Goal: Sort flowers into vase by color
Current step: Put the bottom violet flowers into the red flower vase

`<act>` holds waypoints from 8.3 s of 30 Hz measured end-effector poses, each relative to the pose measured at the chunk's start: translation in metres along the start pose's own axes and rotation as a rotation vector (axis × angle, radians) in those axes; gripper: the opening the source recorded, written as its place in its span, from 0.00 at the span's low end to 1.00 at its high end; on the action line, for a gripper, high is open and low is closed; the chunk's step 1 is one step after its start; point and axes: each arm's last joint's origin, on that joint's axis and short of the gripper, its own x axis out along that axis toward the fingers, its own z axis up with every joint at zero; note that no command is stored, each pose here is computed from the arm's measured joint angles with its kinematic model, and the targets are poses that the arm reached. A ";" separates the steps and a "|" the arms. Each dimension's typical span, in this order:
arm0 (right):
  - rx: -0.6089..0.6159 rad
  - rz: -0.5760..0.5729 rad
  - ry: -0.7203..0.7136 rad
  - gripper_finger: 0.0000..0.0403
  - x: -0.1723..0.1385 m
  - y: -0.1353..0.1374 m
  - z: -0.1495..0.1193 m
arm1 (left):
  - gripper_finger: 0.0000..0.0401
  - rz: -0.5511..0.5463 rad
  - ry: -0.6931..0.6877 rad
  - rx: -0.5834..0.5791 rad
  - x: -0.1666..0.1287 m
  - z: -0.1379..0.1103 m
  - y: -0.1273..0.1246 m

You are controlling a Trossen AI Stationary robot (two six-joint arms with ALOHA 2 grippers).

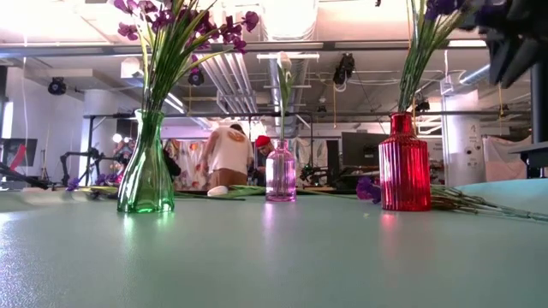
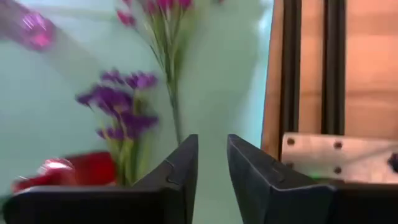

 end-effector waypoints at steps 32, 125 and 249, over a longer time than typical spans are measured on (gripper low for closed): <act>-0.094 0.052 0.134 0.11 0.037 -0.035 -0.023 | 0.42 0.000 0.006 0.014 0.000 -0.001 0.000; -0.592 0.330 0.188 0.11 0.062 0.016 -0.104 | 0.42 0.049 0.003 0.040 0.000 -0.001 0.002; -0.495 0.145 0.240 0.03 0.120 0.061 -0.154 | 0.42 0.052 0.016 0.070 0.000 -0.004 0.002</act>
